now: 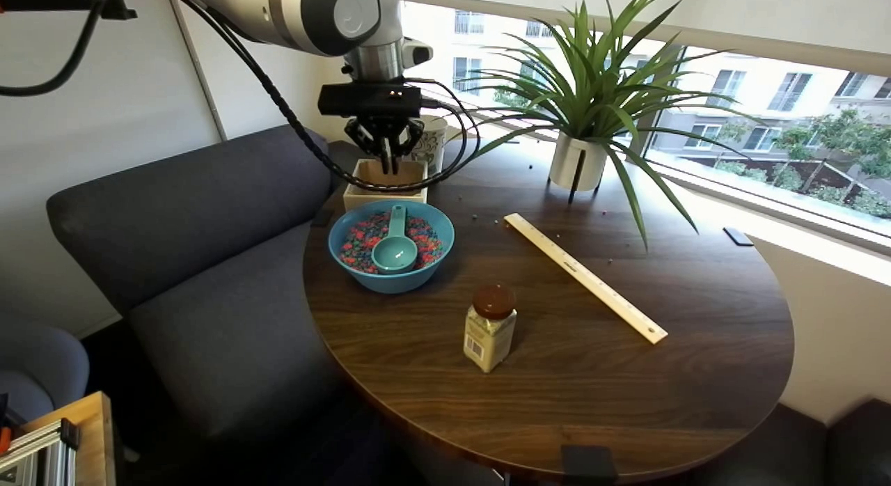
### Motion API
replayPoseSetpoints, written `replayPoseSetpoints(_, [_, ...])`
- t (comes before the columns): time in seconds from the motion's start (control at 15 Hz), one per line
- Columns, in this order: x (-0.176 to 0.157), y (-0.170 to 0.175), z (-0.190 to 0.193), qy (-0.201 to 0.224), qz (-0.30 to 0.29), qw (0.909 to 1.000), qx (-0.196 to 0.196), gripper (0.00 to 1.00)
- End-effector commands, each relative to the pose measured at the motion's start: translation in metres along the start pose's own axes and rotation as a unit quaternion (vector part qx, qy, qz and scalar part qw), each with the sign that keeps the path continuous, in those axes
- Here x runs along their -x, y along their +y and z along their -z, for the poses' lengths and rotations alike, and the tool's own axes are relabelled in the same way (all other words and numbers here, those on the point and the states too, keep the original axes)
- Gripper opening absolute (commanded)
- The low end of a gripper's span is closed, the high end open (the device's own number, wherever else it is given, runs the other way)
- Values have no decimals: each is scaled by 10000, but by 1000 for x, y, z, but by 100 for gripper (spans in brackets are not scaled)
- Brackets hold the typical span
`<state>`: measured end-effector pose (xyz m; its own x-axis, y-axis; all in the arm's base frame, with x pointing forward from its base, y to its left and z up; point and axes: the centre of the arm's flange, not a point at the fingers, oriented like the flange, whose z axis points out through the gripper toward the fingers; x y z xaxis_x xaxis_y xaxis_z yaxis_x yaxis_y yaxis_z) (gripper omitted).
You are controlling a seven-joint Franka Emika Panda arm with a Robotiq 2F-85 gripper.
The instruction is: Put the orange block on the table
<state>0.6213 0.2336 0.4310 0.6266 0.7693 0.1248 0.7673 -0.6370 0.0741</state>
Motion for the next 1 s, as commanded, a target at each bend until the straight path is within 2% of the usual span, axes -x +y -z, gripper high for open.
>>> replayPoseSetpoints(0.0, [10, -2, -8, -318, -293, 9988, 218, 47])
replayPoseSetpoints(0.27, [11, 1, -29, -447, -864, 9941, 470, 77])
replayPoseSetpoints(0.47, [12, -2, -33, -606, -1292, 9889, 407, 99])
replayPoseSetpoints(0.8, [15, -13, -27, -650, -1928, 9780, 464, 100])
replayPoseSetpoints(0.93, [14, -17, -25, -675, -1978, 9775, 281, 100])
